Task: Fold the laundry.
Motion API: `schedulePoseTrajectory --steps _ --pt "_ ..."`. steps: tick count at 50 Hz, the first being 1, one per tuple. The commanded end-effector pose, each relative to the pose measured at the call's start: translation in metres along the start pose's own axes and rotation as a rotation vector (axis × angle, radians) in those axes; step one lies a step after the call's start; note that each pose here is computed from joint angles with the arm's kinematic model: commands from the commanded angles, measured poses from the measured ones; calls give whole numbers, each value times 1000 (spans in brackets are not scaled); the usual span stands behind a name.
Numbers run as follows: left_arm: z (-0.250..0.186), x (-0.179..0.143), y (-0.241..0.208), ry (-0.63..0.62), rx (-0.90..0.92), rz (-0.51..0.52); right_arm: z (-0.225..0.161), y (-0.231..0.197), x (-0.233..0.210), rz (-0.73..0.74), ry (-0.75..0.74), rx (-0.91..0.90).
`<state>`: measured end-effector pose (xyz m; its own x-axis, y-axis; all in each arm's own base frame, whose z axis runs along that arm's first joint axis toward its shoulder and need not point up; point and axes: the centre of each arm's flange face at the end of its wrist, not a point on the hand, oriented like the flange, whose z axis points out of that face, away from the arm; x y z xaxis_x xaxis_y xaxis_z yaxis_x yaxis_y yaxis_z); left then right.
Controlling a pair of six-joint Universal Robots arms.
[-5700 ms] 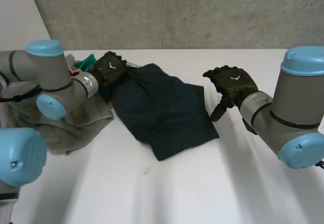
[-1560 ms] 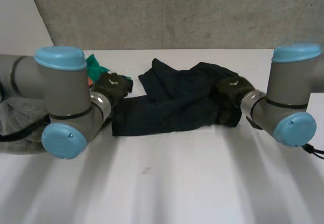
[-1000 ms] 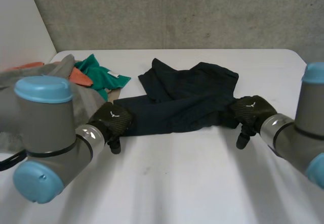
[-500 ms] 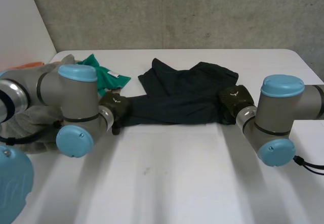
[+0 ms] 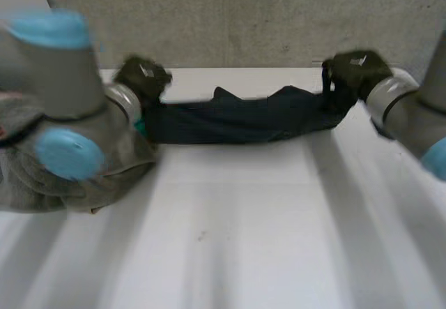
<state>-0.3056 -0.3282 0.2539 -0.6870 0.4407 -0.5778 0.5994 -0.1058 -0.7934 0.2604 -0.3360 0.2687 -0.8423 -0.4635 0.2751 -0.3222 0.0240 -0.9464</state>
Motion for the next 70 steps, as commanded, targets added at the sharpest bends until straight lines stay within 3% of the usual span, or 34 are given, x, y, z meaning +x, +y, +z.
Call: schedulePoseTrajectory --steps 1,6,10,21,26,30,35,44,52,55,59,65,70 --pt "-99 -70 -88 -73 186 -147 -39 -81 32 -22 14 122" --pt "-137 -88 -118 -63 302 -185 -52 -113 54 -30 72 172" --pt "-133 -88 -118 -50 298 -199 -42 -109 54 -28 63 154" --pt "-26 -50 -63 -5 161 -208 12 -46 17 -47 -2 25" --pt "-1 -86 -102 -176 430 -210 39 -87 28 -68 145 366" --pt "-36 -138 -175 -383 810 -255 31 -153 52 -13 298 739" --pt "-59 -146 -195 -429 909 -296 22 -171 54 45 238 844" --pt "-40 -113 -141 -338 690 -308 36 -133 45 64 178 657" --pt "-22 -35 -50 -131 363 -315 54 -28 29 99 47 277" --pt "-24 13 -1 -12 191 -314 53 23 12 102 -29 127" --pt "-34 51 40 87 31 -290 44 85 -5 43 -89 -51" --pt "-58 71 61 169 -112 -250 23 108 -10 -38 -125 -168" --pt "-90 79 57 249 -205 -232 -8 94 -12 -96 -168 -254"
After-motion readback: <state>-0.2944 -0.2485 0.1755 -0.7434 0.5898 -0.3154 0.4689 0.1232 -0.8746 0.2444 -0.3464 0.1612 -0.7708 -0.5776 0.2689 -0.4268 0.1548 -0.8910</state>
